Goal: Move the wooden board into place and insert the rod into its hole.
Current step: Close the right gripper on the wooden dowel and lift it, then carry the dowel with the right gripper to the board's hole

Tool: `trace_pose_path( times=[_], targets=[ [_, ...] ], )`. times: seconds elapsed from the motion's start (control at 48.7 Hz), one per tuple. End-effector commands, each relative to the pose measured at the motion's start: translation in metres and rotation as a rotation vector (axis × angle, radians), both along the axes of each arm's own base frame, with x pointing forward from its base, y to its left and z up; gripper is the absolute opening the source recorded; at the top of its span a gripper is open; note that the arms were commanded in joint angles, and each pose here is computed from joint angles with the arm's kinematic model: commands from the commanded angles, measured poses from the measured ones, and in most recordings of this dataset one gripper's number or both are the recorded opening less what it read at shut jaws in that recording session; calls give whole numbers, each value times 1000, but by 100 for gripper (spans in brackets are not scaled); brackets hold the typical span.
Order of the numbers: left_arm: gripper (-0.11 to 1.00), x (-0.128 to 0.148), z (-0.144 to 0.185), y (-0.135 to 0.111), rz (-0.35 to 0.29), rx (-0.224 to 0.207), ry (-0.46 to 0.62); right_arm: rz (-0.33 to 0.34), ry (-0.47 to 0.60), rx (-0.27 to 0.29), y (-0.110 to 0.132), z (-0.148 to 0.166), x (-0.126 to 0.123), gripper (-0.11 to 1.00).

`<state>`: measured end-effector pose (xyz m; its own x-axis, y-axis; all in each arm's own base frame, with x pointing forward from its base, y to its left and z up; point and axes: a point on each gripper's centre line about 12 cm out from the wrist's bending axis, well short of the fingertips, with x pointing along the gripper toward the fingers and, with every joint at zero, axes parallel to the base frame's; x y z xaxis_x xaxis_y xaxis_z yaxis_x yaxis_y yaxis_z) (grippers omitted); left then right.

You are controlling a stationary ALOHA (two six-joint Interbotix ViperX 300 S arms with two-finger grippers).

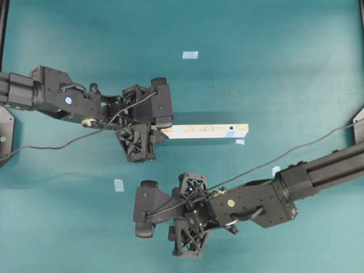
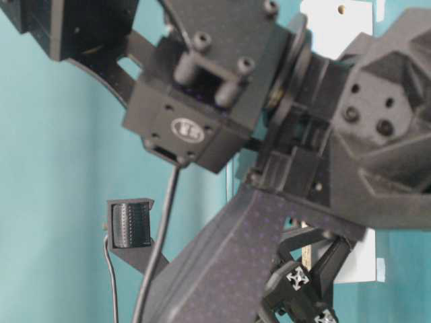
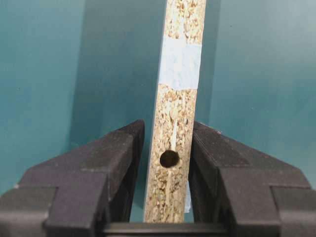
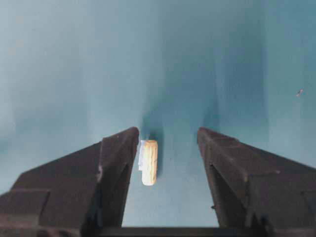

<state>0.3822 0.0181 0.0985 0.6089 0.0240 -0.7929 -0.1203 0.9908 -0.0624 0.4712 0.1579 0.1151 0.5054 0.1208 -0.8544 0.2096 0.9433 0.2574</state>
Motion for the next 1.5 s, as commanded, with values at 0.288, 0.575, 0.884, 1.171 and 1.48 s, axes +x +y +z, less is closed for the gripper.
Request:
trace_pose_path(
  times=[0.288, 0.575, 0.884, 1.171, 1.48],
  targets=[
    [34, 3, 14, 3, 4, 5, -41, 2, -32, 28, 13, 14, 2, 46],
    [34, 3, 14, 3, 6, 4, -41, -15, -7, 23, 14, 17, 5, 33],
    [34, 3, 14, 3, 6, 3, -43, -27, 45, 8, 16, 16, 12, 33],
    [34, 3, 14, 3, 6, 2, -41, -38, 60, 24, 17, 16, 11, 32],
    [34, 3, 14, 2, 5, 2, -41, -39, 82, 13, 16, 15, 9, 9]
  ],
)
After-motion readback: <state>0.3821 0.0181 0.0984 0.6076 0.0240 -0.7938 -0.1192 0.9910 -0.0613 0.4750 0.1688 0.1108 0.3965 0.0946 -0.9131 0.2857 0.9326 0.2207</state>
